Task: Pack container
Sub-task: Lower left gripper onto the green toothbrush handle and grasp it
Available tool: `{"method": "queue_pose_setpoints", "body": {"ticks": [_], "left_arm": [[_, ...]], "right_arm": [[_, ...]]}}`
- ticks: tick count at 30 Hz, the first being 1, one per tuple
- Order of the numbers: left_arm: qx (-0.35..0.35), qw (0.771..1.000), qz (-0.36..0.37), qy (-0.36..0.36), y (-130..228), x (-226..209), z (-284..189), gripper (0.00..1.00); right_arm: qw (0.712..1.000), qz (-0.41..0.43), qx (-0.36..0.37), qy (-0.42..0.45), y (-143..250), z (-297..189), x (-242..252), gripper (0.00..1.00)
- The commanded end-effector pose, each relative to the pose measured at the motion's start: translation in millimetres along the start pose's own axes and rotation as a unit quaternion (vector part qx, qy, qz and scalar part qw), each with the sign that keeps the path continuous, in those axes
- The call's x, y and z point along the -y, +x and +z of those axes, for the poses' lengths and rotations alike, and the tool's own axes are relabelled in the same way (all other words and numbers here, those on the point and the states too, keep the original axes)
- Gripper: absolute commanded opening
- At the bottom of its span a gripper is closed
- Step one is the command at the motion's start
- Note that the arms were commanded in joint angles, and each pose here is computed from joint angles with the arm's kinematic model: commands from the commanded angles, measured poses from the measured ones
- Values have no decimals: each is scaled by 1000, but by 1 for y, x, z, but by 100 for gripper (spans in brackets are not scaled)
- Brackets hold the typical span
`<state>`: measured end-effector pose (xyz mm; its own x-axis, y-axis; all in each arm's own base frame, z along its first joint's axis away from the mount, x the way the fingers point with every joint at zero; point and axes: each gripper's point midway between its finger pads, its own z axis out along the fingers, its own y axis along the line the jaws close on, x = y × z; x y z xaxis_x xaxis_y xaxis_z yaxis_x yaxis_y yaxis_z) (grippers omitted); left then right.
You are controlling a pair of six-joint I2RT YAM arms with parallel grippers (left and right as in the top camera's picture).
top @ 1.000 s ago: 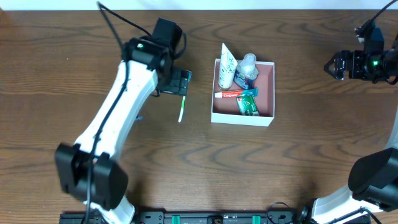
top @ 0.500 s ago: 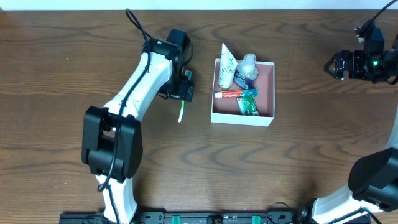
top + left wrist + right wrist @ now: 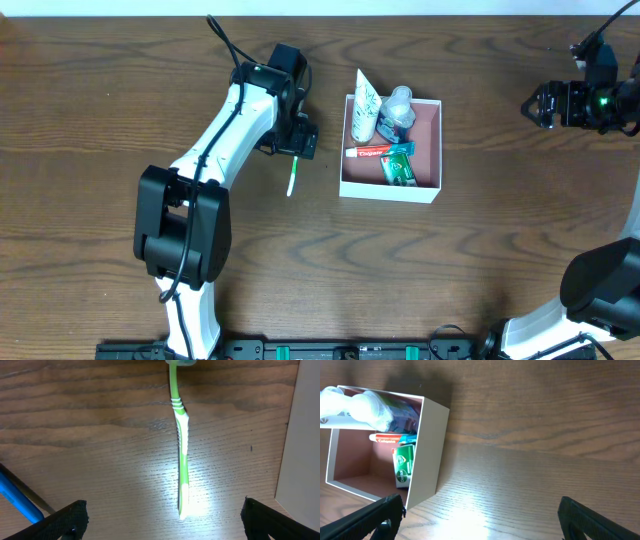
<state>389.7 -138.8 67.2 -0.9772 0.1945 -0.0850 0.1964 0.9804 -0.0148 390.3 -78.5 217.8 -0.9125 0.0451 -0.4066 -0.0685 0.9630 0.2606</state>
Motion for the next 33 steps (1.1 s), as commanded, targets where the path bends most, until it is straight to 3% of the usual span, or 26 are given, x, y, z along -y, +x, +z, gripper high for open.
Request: {"method": "queue_pose_setpoints", "body": {"ticks": [1, 33], "left_arm": [[-31, 1000, 1, 0, 12, -3, 21, 98], [-24, 1000, 2, 3, 21, -3, 58, 98]], "right_arm": [[1000, 2, 1, -7, -1, 0, -5, 99], [1000, 2, 1, -7, -1, 0, -5, 99]]}}
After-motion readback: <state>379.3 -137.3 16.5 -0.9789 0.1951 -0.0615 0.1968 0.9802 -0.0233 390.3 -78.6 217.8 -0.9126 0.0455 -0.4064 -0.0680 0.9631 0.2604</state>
